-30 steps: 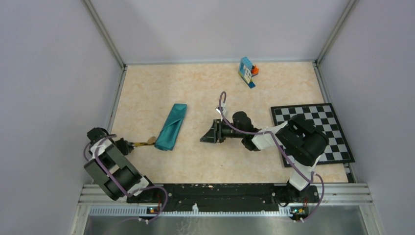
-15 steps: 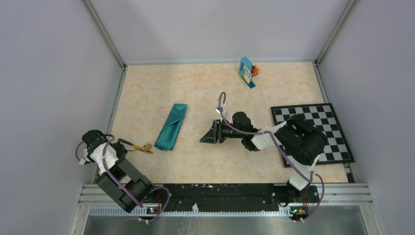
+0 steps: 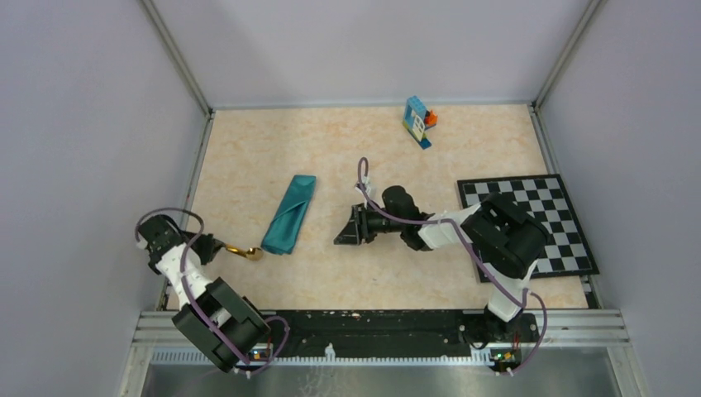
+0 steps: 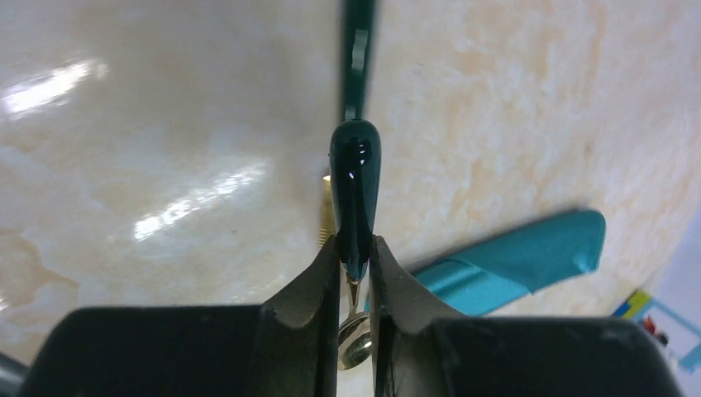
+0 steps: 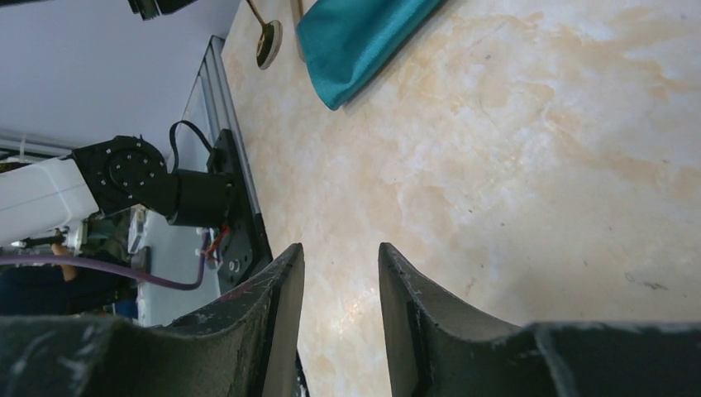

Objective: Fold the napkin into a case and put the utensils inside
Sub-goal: Pick up the spoon from the corner of the board, then pass from the left arm to the right

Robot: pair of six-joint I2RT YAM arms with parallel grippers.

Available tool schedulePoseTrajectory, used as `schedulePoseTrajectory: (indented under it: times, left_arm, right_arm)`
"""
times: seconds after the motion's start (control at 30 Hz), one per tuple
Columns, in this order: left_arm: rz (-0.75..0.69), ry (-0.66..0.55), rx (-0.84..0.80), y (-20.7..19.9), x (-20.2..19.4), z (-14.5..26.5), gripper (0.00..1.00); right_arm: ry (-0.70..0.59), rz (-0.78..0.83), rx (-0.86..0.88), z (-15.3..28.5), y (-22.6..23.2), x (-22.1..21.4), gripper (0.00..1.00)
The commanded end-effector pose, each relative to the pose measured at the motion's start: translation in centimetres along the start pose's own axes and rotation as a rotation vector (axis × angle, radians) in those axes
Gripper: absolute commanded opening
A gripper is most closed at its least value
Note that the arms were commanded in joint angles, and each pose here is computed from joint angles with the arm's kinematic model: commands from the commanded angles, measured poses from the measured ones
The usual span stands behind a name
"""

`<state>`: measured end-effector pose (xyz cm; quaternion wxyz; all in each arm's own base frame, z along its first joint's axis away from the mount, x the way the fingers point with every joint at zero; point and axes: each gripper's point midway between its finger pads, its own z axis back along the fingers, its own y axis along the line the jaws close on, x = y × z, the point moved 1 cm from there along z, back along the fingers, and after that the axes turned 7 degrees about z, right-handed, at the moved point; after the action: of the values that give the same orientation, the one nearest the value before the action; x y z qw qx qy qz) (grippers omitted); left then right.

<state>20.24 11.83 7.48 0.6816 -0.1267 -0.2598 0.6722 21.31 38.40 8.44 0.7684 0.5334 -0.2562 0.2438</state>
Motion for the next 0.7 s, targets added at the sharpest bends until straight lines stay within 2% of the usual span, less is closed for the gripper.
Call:
schedulePoseTrajectory:
  times: [0.0, 0.13, 0.3, 0.47, 0.67]
  left_arm:
    - [-0.351, -0.024, -0.266, -6.8, 0.0, 3.0, 0.0]
    - [-0.705, -0.009, -0.347, -11.8, -3.6, 5.1, 0.0]
    - [-0.933, 0.008, -0.387, -13.5, -5.8, 7.0, 0.0]
    - [-1.193, 0.178, -0.563, -15.6, -12.6, 8.0, 0.0]
    - [-1.346, 0.375, -0.756, -16.0, -19.2, 9.6, 0.0]
  right_arm:
    - [0.049, 0.089, 0.058, -1.4, 1.6, 0.3, 0.39]
    - [0.083, 0.092, 0.098, -2.2, 2.5, 1.1, 0.43]
    - [0.095, 0.043, 0.172, -3.6, 4.4, 1.8, 0.46]
    - [0.053, 0.0, 0.257, -4.7, 6.6, 3.6, 0.49]
    - [-0.115, -0.012, 0.153, -5.1, 6.1, 6.2, 0.49]
